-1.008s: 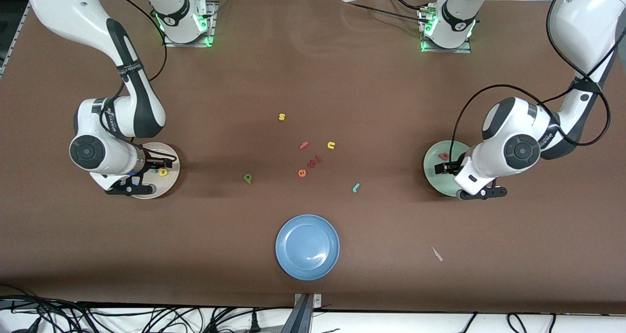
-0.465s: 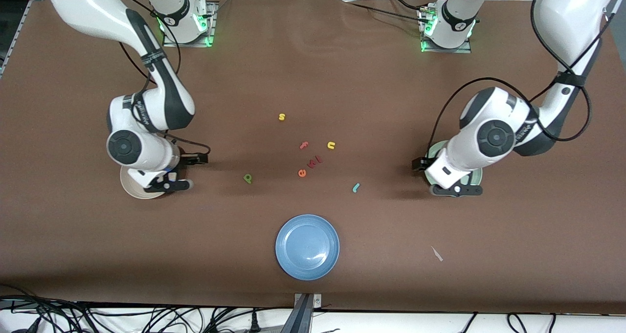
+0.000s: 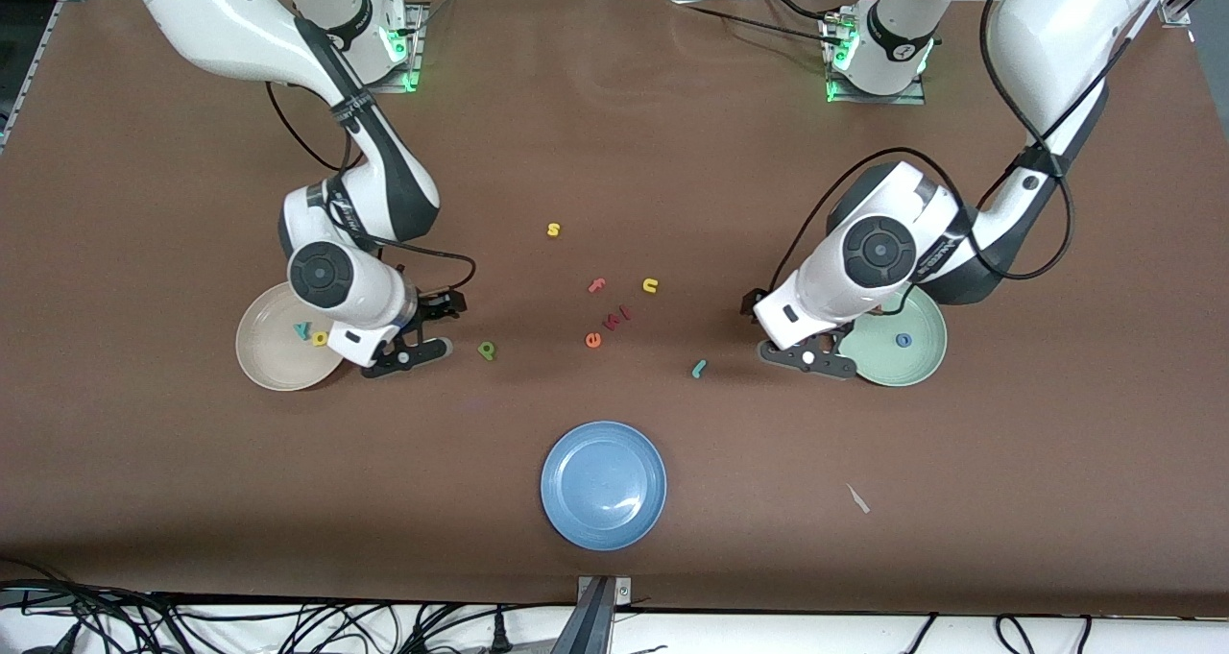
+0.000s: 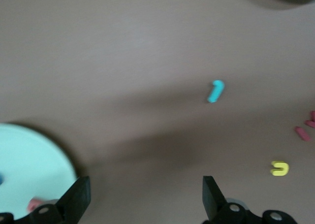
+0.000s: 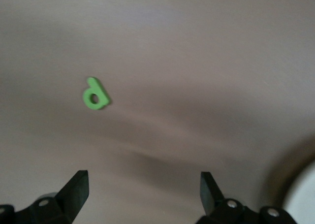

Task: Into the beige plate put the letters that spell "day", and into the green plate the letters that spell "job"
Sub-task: 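Grasp the cyan l with the left gripper while the right gripper grasps green d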

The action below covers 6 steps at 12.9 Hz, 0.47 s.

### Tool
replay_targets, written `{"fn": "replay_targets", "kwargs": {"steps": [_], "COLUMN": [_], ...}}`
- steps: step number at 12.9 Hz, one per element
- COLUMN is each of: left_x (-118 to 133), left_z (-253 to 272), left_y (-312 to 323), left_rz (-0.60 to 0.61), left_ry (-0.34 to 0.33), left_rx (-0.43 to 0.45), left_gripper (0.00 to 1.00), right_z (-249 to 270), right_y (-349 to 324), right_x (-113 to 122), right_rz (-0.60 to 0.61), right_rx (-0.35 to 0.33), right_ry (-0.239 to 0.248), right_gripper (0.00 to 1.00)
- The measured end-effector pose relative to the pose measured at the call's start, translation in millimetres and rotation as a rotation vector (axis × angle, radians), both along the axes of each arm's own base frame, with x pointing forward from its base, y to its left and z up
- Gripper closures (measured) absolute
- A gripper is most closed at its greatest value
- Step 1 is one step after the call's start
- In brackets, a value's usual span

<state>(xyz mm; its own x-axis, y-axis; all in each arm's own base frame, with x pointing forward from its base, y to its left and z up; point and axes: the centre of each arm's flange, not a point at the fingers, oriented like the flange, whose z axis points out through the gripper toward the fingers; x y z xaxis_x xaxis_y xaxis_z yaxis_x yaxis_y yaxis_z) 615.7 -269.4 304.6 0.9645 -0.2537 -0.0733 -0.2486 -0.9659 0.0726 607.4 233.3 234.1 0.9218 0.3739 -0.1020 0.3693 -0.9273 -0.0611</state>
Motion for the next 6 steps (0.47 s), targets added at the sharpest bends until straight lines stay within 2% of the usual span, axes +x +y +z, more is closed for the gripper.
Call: {"fn": "replay_targets", "kwargs": {"steps": [4, 5, 6], "left_x": [-2, -3, -5], "left_z": [-30, -47, -56], "left_y": [-40, -50, -55], "left_rz": [-0.113, -0.158, -0.182], "left_ry": [-0.063, -0.092, -0.105], "left_rx": [-0.113, -0.112, -0.100], "left_gripper": [0.00, 0.02, 0.08], "right_z": [-11, -19, -25], "right_y": [31, 38, 41], "right_x": [-4, -4, -4], "right_rz": [0.162, 0.196, 0.215], "right_rx": [0.015, 0.018, 0.018], "right_ry": [-0.074, -0.109, -0.118], "right_gripper": [0.00, 0.00, 0.00]}}
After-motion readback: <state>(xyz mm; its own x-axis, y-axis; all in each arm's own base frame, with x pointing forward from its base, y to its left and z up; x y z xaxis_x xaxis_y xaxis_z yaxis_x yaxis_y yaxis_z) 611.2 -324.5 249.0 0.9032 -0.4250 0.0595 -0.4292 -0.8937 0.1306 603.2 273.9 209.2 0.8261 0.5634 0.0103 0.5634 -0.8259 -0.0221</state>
